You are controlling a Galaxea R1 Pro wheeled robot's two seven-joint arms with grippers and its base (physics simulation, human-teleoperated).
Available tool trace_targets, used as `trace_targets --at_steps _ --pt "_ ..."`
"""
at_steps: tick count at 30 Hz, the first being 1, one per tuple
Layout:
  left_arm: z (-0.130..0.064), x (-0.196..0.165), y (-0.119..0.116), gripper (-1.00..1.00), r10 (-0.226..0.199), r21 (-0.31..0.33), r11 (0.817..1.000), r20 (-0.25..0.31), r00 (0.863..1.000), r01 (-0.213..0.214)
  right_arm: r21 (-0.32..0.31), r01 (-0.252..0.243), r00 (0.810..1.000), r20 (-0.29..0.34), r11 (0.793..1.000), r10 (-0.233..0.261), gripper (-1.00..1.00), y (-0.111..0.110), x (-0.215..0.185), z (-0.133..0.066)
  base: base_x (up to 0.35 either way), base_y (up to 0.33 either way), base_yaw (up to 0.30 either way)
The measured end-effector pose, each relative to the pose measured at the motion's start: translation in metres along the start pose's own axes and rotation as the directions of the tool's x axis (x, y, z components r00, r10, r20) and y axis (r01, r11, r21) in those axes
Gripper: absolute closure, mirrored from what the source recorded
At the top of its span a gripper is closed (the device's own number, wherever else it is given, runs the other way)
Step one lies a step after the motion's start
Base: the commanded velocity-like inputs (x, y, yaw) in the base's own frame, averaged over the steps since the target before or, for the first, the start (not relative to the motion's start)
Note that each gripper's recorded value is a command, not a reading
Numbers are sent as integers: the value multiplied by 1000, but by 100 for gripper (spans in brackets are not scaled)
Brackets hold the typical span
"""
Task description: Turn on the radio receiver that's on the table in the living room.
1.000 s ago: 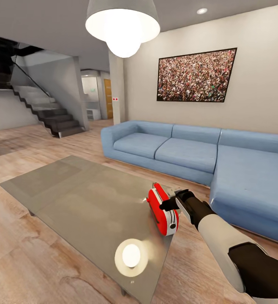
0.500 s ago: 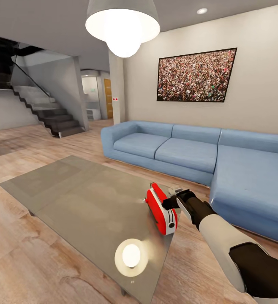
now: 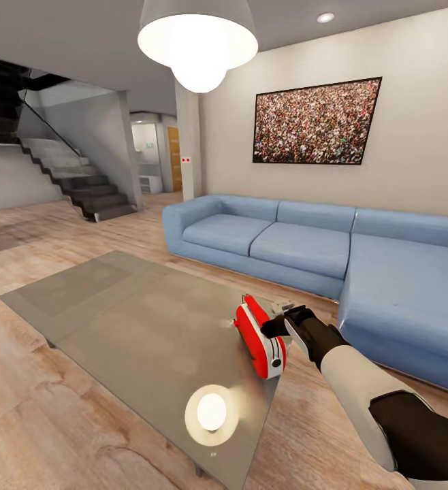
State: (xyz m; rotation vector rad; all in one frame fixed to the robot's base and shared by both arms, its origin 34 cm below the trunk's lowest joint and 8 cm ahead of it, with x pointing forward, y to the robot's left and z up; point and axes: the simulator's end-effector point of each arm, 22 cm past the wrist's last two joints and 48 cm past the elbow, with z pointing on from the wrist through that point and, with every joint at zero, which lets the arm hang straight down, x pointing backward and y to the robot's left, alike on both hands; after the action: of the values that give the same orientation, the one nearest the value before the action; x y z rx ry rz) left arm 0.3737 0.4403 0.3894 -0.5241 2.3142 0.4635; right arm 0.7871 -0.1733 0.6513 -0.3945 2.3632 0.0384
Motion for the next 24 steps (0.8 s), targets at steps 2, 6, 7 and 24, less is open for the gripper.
trace_targets --at_steps 2,6,7,24 --pt "1 -2 4 -100 4 -5 1000 3 1000 -4 0 0 1000 0 1000 0 100 0 0 0 0 0 0" --pt "1 -2 5 -100 5 -6 1000 4 1000 -5 0 0 1000 0 1000 0 100 0 0 0 0 0 0" --pt "1 -2 5 -100 5 -6 1000 4 1000 -5 0 0 1000 0 1000 0 100 0 0 0 0 0 0" --pt "-18 -29 10 -100 5 -9 1000 1 1000 -5 0 0 1000 -1 1000 0 100 -5 -26 -20 0 0 0"
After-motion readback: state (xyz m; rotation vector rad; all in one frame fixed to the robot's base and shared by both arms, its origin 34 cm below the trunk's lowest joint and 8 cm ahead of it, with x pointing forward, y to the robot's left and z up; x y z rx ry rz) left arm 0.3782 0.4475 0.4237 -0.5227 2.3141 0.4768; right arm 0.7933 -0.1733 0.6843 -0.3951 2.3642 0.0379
